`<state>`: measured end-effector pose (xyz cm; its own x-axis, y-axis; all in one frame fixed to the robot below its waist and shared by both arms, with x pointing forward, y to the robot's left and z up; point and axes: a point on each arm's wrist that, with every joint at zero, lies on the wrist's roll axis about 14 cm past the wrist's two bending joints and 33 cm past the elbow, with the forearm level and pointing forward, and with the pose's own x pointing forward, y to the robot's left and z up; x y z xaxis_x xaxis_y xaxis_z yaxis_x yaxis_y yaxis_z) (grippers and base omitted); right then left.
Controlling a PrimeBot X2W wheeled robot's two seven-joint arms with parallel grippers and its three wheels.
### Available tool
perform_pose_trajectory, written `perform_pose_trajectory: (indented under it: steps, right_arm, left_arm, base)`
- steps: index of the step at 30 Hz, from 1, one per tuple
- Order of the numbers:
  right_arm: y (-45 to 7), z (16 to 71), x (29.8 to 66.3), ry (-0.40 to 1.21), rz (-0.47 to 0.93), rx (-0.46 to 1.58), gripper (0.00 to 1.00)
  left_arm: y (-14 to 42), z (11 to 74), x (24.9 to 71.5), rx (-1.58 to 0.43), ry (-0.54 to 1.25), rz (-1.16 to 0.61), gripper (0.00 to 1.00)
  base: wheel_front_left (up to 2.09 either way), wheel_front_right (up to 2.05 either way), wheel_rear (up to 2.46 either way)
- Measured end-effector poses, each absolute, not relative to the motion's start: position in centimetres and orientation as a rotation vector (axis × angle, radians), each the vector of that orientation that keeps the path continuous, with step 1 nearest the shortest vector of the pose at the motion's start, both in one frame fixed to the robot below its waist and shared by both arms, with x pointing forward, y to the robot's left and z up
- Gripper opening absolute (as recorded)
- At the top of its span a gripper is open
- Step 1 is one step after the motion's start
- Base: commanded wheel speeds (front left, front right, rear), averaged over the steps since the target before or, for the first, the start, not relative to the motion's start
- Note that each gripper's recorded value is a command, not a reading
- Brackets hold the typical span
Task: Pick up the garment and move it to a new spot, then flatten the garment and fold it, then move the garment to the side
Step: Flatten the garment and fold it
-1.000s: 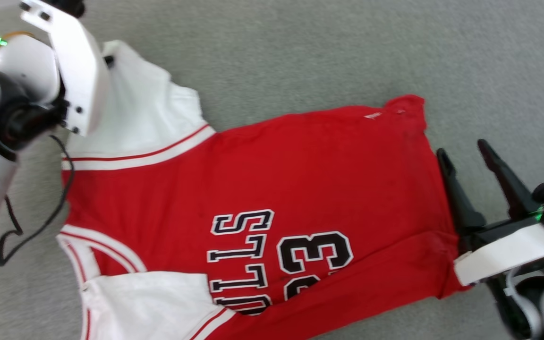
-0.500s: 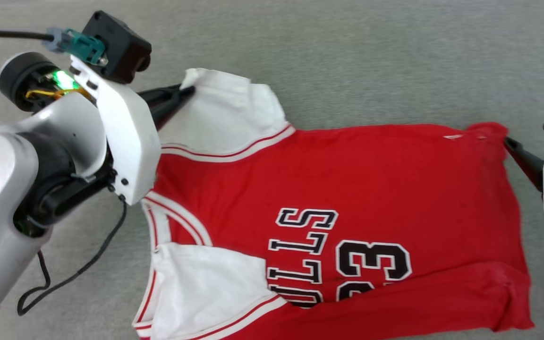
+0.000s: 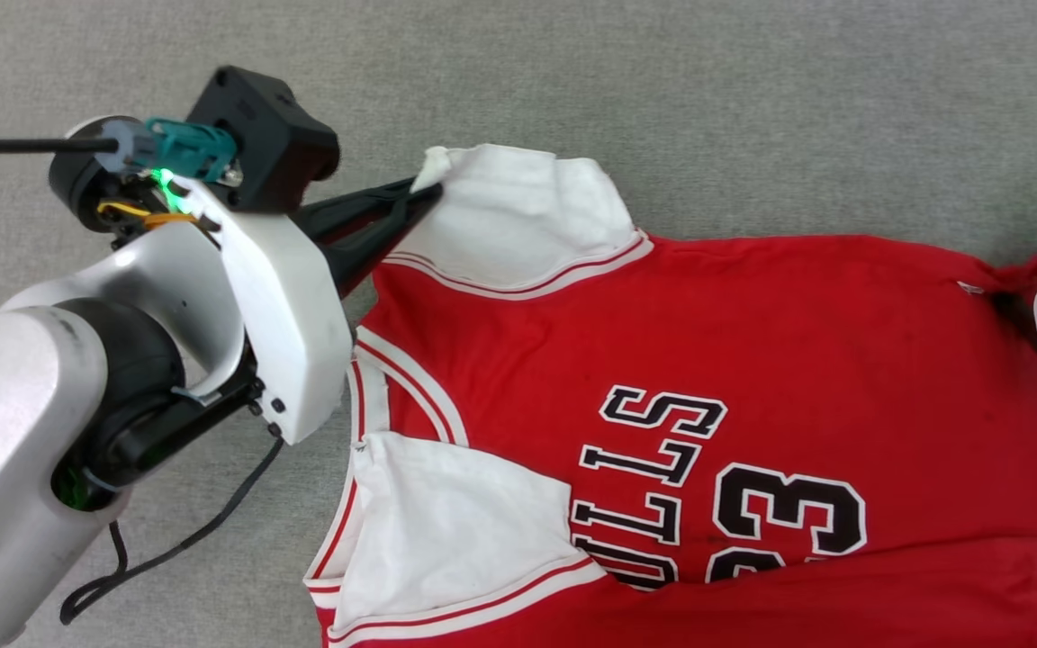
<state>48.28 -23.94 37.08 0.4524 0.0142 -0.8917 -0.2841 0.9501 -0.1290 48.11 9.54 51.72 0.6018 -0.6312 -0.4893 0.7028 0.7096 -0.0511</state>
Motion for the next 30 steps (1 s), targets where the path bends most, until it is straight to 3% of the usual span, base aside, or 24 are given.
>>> perform_pose_trajectory:
  steps: [7, 8, 9, 10, 11, 19, 30]
  right_arm:
    - [-23.0, 34.9, 48.8, 1.129, 0.221, -0.298, 1.0]
    - [-23.0, 34.7, 48.8, 1.136, 0.224, -0.301, 0.96]
    - [-22.9, 34.6, 48.8, 1.141, 0.229, -0.307, 0.47]
    - [-22.8, 34.5, 48.8, 1.142, 0.234, -0.312, 0.17]
    - [-22.8, 34.5, 48.8, 1.141, 0.237, -0.311, 0.0]
    - [-22.7, 36.6, 49.0, 1.042, 0.227, -0.247, 0.0]
    - [-22.8, 42.2, 46.2, 0.841, 0.217, -0.091, 0.0]
  left_arm:
    - [9.3, 50.9, 47.8, 0.126, 0.519, -0.783, 0.0]
    - [9.2, 50.9, 47.8, 0.123, 0.52, -0.783, 0.0]
    - [9.3, 50.8, 47.8, 0.122, 0.522, -0.78, 0.0]
    - [9.5, 50.7, 47.9, 0.12, 0.521, -0.774, 0.0]
    - [9.7, 50.7, 47.9, 0.123, 0.521, -0.766, 0.0]
    - [10.7, 51.4, 47.8, 0.111, 0.487, -0.707, 0.0]
    - [12.2, 53.4, 44.0, 0.066, 0.469, -0.629, 0.0]
  base:
    - [0.0, 0.0, 0.0]
    - [0.0, 0.0, 0.0]
    - [0.0, 0.0, 0.0]
    - [0.0, 0.0, 0.0]
    - [0.0, 0.0, 0.0]
    - [0.0, 0.0, 0.0]
    - [0.0, 0.0, 0.0]
